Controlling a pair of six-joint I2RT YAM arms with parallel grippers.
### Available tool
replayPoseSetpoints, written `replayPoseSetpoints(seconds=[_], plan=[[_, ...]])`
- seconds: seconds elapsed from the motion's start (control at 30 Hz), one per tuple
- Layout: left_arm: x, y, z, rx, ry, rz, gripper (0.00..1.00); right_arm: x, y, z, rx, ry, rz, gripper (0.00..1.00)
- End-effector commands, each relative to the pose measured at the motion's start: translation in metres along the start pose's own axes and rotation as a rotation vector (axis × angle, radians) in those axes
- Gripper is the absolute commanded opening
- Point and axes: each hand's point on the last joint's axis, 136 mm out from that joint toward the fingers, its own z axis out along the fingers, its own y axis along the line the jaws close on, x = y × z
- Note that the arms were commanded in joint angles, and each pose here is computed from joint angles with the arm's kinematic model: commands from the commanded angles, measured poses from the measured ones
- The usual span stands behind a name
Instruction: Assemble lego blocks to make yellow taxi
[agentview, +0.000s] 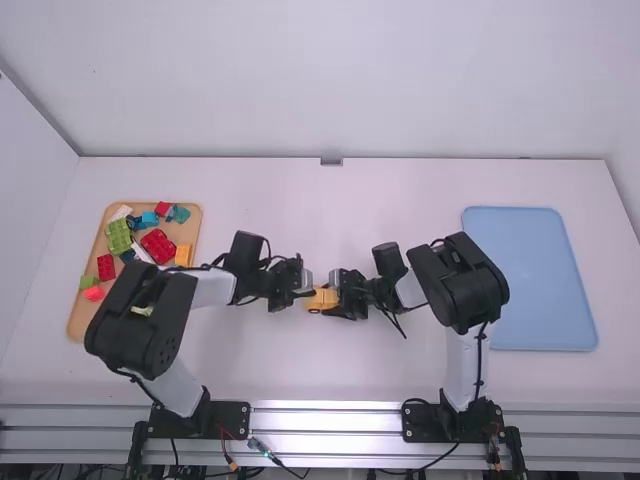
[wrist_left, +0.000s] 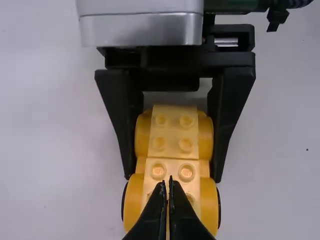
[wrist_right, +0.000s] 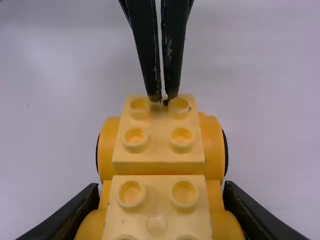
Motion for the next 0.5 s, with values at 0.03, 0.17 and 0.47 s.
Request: replayPoseSetpoints(seconds=[0.03, 0.17, 0.47], plan=[[-0.002, -0.008, 0.011, 0.047, -0.017, -0.004, 0.02, 0.01, 0.001, -0.001, 0.014, 0.03, 0.031, 0.47], [0.011, -0.005, 0.02, 0.027, 0.031, -0.047, 0.02, 0.01, 0.001, -0.001, 0.014, 0.031, 0.032, 0.47], [0.037, -0.016, 0.024, 0.051, 0.123, -0.104, 0.02, 0.01, 0.0, -0.001, 0.016, 0.03, 0.029, 0.47]])
